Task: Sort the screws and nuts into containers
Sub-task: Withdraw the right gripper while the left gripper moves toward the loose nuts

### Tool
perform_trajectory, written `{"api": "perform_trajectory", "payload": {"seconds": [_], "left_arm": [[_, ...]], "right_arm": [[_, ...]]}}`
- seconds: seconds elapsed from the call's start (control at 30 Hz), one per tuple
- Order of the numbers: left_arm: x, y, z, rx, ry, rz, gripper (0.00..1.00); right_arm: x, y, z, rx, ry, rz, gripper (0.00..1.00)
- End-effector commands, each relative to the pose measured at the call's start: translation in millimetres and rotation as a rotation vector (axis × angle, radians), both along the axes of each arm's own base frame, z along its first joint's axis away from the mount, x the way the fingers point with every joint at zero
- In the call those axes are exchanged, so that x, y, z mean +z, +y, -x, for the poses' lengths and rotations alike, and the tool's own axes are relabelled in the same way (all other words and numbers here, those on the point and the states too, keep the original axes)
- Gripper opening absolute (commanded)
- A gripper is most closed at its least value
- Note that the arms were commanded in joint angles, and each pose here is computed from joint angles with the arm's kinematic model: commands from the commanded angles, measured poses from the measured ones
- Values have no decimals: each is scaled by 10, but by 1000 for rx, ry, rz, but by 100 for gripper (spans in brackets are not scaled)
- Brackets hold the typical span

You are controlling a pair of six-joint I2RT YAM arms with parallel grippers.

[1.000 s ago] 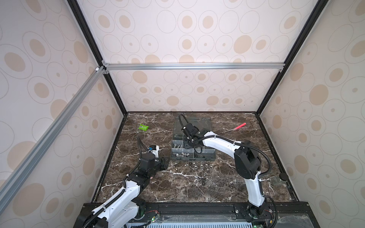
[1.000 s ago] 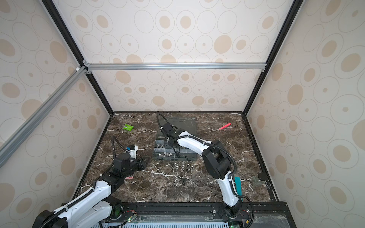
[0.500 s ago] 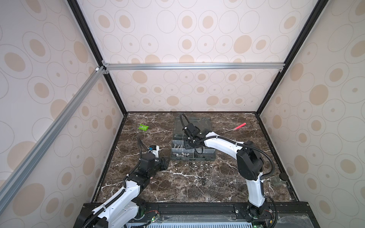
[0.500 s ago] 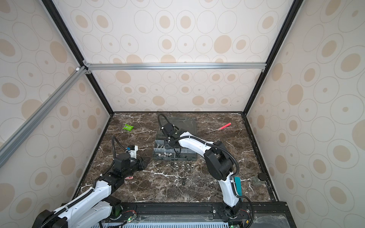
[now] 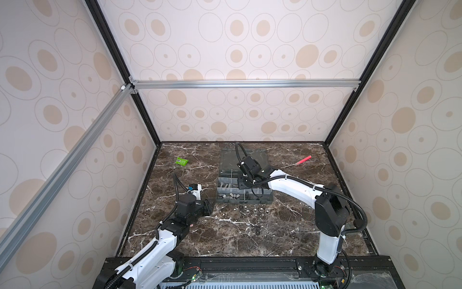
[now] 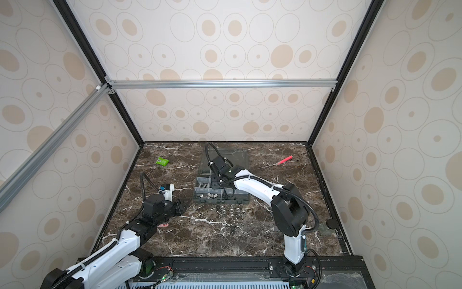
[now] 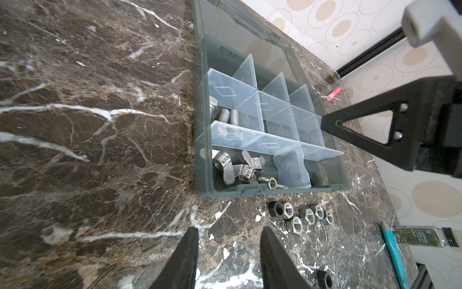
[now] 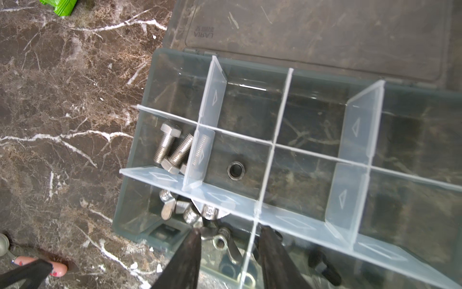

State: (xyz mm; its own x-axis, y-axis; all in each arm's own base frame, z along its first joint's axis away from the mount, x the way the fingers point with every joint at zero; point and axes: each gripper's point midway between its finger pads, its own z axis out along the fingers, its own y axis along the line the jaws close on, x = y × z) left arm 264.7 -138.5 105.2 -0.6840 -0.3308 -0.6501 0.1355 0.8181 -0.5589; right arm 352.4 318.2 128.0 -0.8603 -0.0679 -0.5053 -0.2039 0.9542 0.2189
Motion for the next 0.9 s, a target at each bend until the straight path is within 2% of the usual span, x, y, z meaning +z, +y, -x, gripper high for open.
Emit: {"api": "perform_trajectory", "payload": {"seconds": [0.0,0.33,0.6,0.87], "left_arm": [[153,-122,-42,-25,-35,30,40],[77,-544,87,-140,-46,-98,39],[-44,-890,190,-258,-31,-173,40],[-117,-1362,329,-444,-28,-293,42]], "right_arm": [[124,-191,65,-45,-30,6,42],[110,-843,452,-158,-59,59,43],[-141,-1389,871,-285,-26,77,43],[-305,-1717,1155,-360,11,103,43]]}}
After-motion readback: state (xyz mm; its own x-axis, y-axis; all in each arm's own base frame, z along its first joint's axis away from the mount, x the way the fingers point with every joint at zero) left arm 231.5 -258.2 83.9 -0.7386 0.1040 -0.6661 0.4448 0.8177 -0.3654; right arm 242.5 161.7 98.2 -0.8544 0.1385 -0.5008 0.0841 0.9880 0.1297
